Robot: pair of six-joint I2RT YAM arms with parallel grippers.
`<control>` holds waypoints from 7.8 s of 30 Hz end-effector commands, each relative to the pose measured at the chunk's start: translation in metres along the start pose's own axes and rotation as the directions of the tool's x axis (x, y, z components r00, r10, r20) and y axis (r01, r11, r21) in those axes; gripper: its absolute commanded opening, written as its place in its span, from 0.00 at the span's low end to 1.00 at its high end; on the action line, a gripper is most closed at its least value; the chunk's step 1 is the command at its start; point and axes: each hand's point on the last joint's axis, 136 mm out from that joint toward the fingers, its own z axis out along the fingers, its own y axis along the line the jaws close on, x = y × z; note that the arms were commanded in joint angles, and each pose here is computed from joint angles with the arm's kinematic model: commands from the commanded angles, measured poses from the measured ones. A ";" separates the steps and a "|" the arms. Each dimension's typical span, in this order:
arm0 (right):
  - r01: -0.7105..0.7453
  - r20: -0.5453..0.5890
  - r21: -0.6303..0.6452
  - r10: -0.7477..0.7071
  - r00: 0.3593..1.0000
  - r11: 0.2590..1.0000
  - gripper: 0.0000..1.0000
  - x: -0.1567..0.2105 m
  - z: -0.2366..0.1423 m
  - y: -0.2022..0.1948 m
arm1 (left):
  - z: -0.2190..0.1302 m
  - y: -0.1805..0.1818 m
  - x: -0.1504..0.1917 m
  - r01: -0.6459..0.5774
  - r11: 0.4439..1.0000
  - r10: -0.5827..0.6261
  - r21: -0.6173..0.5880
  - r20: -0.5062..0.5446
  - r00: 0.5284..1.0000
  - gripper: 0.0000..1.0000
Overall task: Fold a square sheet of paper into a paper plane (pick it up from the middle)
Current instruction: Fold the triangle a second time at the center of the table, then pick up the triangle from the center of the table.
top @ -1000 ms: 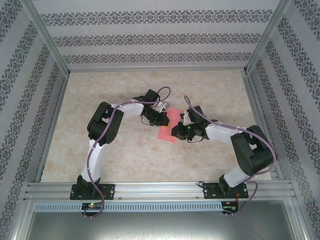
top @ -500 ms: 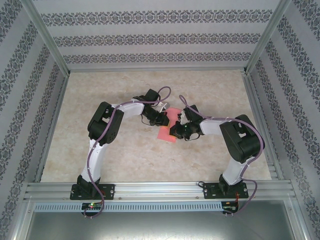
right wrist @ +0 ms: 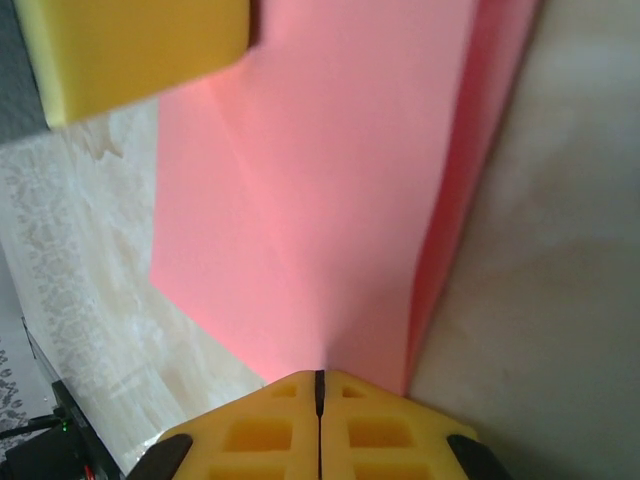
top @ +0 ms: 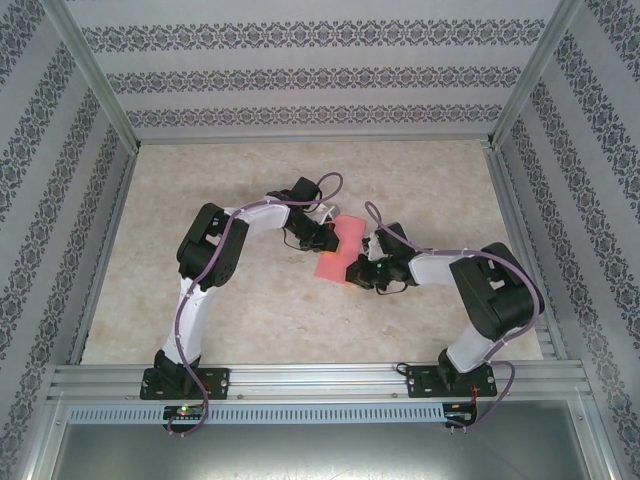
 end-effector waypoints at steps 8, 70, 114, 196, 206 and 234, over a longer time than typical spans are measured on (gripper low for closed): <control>-0.071 -0.067 0.096 0.078 0.995 0.993 0.06 0.031 0.003 -0.032 | 0.004 0.029 0.007 0.052 0.993 -0.054 -0.109 -0.017 0.998 0.06; -0.068 -0.058 0.127 0.075 0.995 0.990 0.06 0.027 -0.001 -0.045 | 0.002 0.008 0.017 0.124 0.989 -0.118 -0.085 0.066 0.991 0.06; 0.098 0.102 0.010 -0.098 0.990 0.995 0.30 -0.033 -0.063 0.037 | -0.084 -0.029 -0.014 0.031 0.998 -0.022 -0.049 0.175 0.984 0.24; 0.341 0.230 -0.539 -0.255 0.939 0.770 0.00 -0.093 -0.120 0.171 | -0.150 -0.123 -0.012 -0.052 0.887 -0.193 0.458 0.471 0.861 0.79; 0.299 0.209 -0.530 -0.219 0.953 0.793 0.00 -0.099 -0.106 0.154 | -0.157 -0.149 -0.017 -0.102 0.855 -0.168 0.508 0.459 0.872 0.73; 0.268 0.196 -0.526 -0.191 0.962 0.807 0.03 -0.100 -0.099 0.141 | -0.127 -0.122 -0.002 -0.017 0.920 -0.129 0.391 0.343 0.930 0.39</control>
